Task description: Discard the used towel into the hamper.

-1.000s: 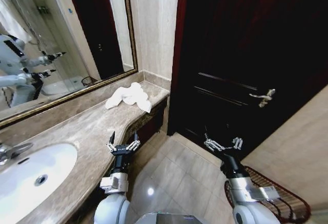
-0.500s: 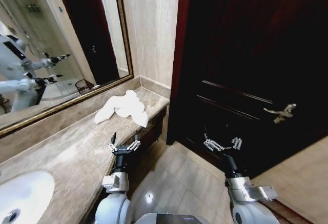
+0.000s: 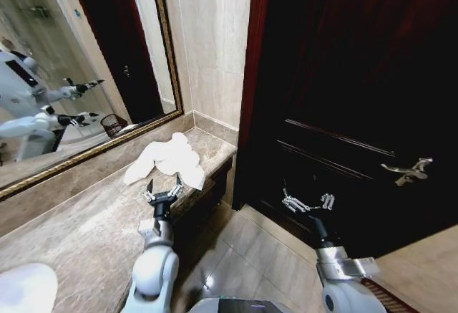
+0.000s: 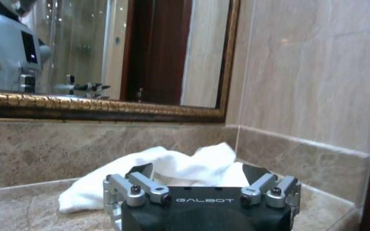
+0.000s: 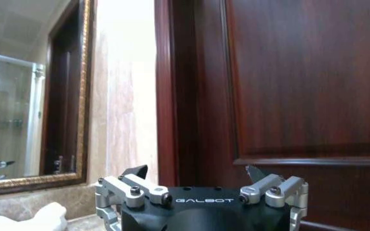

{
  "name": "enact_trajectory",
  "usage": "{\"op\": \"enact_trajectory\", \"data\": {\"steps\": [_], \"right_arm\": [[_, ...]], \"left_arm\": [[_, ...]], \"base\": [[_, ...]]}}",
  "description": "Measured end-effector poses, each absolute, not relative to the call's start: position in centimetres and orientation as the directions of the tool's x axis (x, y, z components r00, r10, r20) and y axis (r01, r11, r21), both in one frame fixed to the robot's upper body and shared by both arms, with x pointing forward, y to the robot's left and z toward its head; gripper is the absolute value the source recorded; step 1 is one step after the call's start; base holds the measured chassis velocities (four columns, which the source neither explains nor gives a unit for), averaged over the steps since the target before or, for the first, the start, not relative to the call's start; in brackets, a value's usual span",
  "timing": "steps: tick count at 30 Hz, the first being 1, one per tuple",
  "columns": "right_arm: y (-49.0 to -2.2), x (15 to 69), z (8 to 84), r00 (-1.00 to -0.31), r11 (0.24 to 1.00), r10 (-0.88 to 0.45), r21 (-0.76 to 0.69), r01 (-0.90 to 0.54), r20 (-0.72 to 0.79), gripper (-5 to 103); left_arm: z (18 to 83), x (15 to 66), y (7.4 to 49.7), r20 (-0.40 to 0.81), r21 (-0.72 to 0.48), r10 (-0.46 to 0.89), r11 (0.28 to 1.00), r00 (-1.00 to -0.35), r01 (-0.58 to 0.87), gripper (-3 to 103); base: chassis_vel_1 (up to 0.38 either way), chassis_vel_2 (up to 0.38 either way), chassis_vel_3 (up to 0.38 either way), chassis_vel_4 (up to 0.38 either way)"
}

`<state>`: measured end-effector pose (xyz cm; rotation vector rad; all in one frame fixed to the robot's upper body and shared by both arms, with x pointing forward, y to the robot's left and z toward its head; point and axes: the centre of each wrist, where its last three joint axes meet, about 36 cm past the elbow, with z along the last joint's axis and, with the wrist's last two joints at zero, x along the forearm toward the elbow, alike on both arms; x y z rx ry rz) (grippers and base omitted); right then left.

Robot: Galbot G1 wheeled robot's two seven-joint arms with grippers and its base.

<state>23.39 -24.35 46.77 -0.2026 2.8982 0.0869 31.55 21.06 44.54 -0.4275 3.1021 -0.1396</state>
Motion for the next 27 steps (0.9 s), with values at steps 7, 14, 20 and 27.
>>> {"op": "enact_trajectory", "data": {"steps": [7, 14, 20, 27], "right_arm": [[-25.0, 23.4, 46.2, -0.970, 0.991, -0.125, 0.026, -0.134, -0.208, 100], [-25.4, 23.2, 45.7, -0.975, 0.992, -0.118, 0.022, -0.124, -0.187, 100], [-25.7, 23.2, 45.1, -0.980, 0.993, -0.108, 0.036, -0.115, -0.170, 100], [-26.1, 23.6, 44.2, -0.986, 0.993, -0.070, 0.084, -0.083, -0.154, 100]], "left_arm": [[43.9, 36.2, 22.0, 0.053, -0.103, -0.258, 0.960, -0.965, -0.262, 98], [43.8, 39.8, 22.3, 0.070, -0.121, -0.251, 0.959, -0.966, -0.258, 98], [44.6, 43.8, 22.8, 0.062, -0.155, -0.289, 0.943, -0.955, -0.295, 98], [45.0, 47.3, 24.4, 0.133, -0.217, -0.325, 0.912, -0.936, -0.347, 98]], "base": [[0.000, 0.000, 0.000, 0.000], [0.000, 0.000, 0.000, 0.000], [0.000, 0.000, 0.000, 0.000], [0.000, 0.000, 0.000, 0.000]]}}
